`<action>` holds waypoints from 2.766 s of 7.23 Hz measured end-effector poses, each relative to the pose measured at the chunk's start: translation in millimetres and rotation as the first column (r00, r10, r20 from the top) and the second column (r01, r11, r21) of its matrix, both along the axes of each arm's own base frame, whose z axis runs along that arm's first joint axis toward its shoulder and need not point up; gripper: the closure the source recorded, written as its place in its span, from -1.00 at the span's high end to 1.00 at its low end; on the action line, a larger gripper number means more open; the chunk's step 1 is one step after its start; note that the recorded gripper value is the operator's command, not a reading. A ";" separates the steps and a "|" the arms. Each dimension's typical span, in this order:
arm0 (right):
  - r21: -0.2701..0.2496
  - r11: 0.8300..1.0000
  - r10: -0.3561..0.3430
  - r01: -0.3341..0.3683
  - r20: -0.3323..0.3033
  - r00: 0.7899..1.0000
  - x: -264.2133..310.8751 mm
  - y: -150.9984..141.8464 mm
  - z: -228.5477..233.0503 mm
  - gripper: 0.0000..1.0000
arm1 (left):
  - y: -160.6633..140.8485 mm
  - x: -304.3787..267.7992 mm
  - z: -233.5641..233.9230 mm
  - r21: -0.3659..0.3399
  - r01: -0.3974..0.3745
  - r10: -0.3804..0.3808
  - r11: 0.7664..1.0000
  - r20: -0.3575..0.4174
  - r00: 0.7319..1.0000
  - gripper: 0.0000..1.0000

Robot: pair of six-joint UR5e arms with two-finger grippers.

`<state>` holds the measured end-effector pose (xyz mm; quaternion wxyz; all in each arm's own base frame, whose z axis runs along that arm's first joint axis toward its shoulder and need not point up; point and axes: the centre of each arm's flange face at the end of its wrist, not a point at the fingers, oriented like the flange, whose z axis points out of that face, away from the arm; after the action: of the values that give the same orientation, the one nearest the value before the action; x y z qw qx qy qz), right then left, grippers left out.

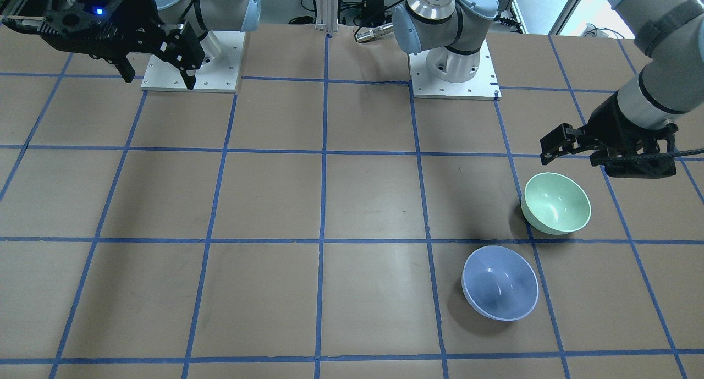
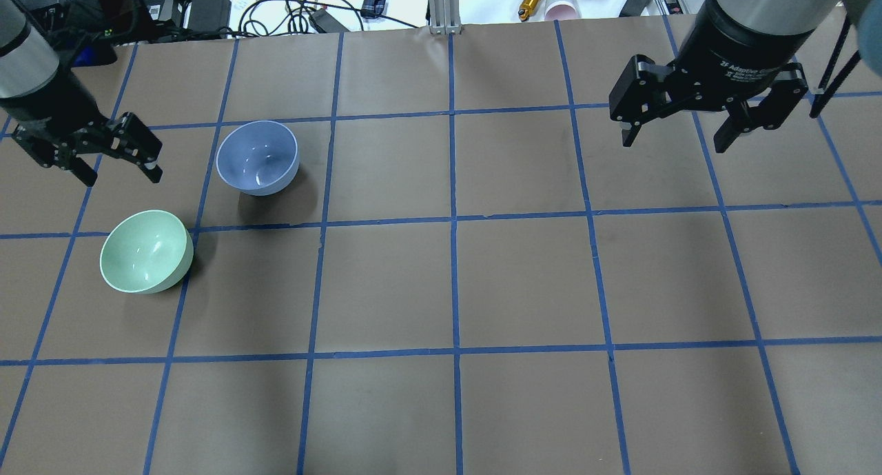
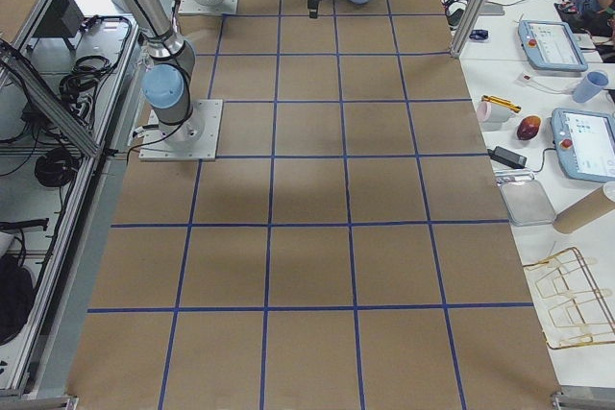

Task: Stack green bowl on blue bowl
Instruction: 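Move the left gripper down to the rim of the pale green bowl, then close the left gripper on the green bowl's rim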

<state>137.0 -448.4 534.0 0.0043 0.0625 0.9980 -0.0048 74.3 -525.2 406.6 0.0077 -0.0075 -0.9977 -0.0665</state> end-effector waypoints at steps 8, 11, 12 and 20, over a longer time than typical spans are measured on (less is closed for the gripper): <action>-0.001 1.000 0.000 0.000 0.000 1.000 0.0 0.0 0.2 1.00 | 24.0 128.8 -148.3 -0.115 0.132 -0.138 0.984 -0.039 0.990 1.00; 0.000 1.000 0.000 0.000 0.000 1.000 0.0 0.1 0.1 1.00 | 18.5 145.2 -176.4 -0.140 0.136 -0.146 0.981 -0.067 0.987 1.00; 0.001 1.000 0.000 0.000 0.000 1.000 0.0 0.1 -0.2 1.00 | 19.8 148.4 -183.9 -0.134 0.129 -0.139 0.983 -0.073 0.988 1.00; 0.000 1.000 0.000 0.000 0.000 1.000 0.0 0.0 -0.1 1.00 | 36.7 156.6 -226.7 -0.041 -0.027 0.022 0.999 -0.127 0.992 0.89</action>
<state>137.0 -448.4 533.9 0.0043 0.0625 0.9980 -0.0047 231.0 -488.5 179.9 0.0716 0.0004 -0.9964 -0.0443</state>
